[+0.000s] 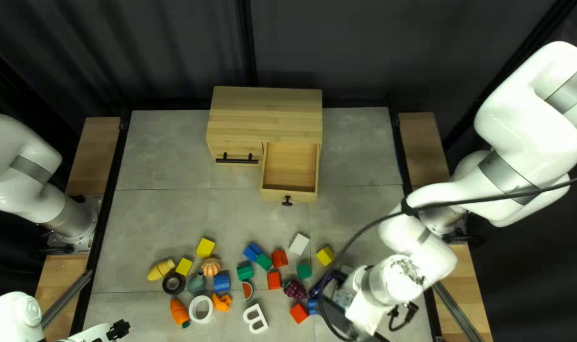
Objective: Open drawers and place objects into drawer and close
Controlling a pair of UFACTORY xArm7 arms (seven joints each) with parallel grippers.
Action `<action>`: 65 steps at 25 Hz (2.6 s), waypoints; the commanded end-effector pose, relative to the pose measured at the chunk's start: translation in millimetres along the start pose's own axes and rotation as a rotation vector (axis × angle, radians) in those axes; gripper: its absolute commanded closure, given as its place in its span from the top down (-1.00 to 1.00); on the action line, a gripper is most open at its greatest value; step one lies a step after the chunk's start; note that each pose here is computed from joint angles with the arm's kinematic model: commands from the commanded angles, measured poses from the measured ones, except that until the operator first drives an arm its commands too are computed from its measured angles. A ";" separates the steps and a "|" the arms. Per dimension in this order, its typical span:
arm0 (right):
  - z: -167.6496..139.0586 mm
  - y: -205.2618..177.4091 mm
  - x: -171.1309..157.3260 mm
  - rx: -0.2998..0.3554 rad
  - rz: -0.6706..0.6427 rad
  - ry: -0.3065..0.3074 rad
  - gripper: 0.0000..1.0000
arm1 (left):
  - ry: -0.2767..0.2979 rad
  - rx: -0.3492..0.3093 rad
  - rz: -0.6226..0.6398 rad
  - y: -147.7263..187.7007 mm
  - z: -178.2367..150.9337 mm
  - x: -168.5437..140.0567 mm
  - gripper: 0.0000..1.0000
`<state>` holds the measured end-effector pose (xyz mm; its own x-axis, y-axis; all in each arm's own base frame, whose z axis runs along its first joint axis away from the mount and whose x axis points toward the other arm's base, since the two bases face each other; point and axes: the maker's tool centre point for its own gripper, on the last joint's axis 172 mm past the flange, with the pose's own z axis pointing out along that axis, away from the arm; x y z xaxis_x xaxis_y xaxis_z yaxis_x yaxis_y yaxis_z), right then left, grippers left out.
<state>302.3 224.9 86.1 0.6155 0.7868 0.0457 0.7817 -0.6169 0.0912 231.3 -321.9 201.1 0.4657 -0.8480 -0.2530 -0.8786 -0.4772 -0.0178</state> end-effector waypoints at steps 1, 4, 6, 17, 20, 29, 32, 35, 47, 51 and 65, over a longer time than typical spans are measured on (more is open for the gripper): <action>0.0 0.0 0.0 0.000 0.000 0.000 1.00 | 0.000 0.000 0.000 0.0 0.0 0.0 1.00; 0.0 0.0 0.0 0.000 0.000 0.000 1.00 | 0.000 0.000 0.000 0.0 0.0 0.0 1.00; 0.0 0.7 -1.5 -0.016 -0.023 0.001 1.00 | 0.000 0.000 0.000 0.0 0.0 0.0 1.00; 10.3 -23.3 16.2 0.039 -0.150 0.026 1.00 | 0.000 0.000 0.000 0.0 0.0 0.0 1.00; 13.0 -18.6 21.8 0.068 -0.170 0.024 1.00 | 0.000 0.000 0.000 0.0 0.0 0.0 1.00; 23.8 -1.5 30.8 0.121 -0.219 -0.001 1.00 | 0.000 0.000 0.000 0.0 0.0 0.0 1.00; 25.7 -0.5 30.6 0.125 -0.229 -0.007 1.00 | 0.000 0.000 0.000 0.0 0.0 0.0 1.00; 29.5 -0.4 31.4 0.128 -0.237 -0.013 1.00 | 0.000 0.000 0.000 0.0 0.0 0.0 1.00; 49.3 -1.7 21.2 0.119 -0.237 -0.048 1.00 | 0.000 0.000 0.000 0.0 0.0 0.0 1.00; 57.4 -5.4 16.7 0.111 -0.232 -0.051 1.00 | 0.000 0.000 0.000 0.0 0.0 0.0 1.00; 62.8 -0.4 16.3 0.101 -0.235 -0.052 1.00 | 0.000 0.000 0.000 0.0 0.0 0.0 1.00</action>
<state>317.2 237.6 25.2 0.4176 0.9085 -0.0165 0.9085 -0.4177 -0.0059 231.3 -321.9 201.1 0.4657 -0.8480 -0.2530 -0.8786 -0.4772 -0.0178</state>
